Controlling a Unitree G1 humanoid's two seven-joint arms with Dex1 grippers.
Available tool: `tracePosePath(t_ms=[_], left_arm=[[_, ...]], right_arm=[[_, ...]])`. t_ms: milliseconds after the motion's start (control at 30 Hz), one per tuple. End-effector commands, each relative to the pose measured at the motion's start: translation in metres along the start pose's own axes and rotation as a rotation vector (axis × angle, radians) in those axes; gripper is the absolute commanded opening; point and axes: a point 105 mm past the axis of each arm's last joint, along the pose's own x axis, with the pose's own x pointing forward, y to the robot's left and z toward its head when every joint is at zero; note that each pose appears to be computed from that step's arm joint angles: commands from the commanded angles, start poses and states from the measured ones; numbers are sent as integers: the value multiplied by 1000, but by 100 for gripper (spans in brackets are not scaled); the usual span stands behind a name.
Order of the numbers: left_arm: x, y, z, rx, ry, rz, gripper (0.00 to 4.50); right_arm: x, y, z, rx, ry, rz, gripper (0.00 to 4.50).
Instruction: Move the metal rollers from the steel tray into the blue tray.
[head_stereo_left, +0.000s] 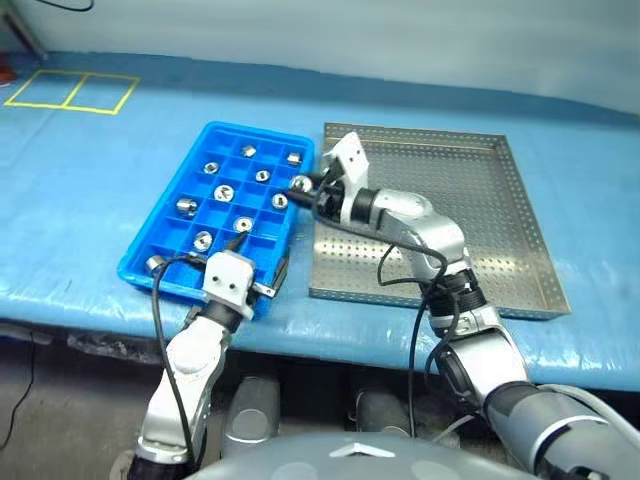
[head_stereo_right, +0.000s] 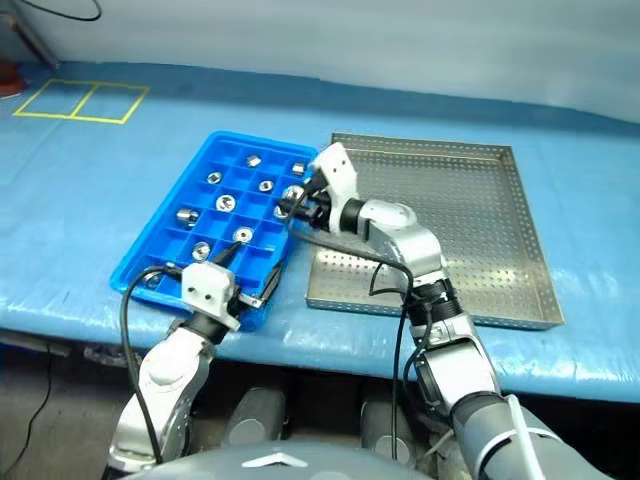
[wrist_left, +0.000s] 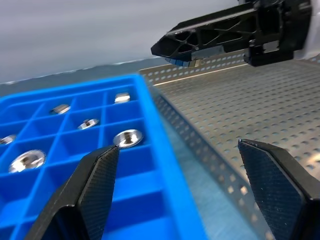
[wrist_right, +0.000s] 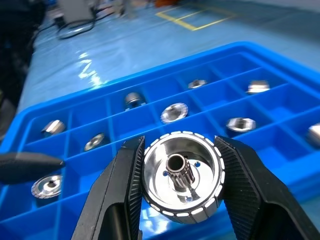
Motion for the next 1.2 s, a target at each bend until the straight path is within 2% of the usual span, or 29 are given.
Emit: tracePosePath(t_ms=[33, 400, 533, 667, 800, 1033, 1200], left_arm=[[-6, 2, 19, 10, -64, 48, 418], [-4, 1, 18, 24, -58, 52, 418], [1, -3, 19, 20, -67, 24, 418], [3, -4, 20, 29, -69, 7, 418], [7, -3, 22, 31, -77, -6, 418], [14, -8, 24, 41, -85, -45, 418], [16, -10, 25, 40, -90, -56, 418]], right_arm=[[3, 9, -4, -41, 69, 88, 185], [-4, 12, -24, -30, 204, 163, 185], [-12, 13, -45, -55, 294, 160, 320], [-19, 4, -45, -60, 282, 98, 449], [-22, -2, -35, -36, 218, 53, 449], [-40, -25, -72, -261, 484, -97, 449], [-54, -44, -78, -329, 587, -184, 449]])
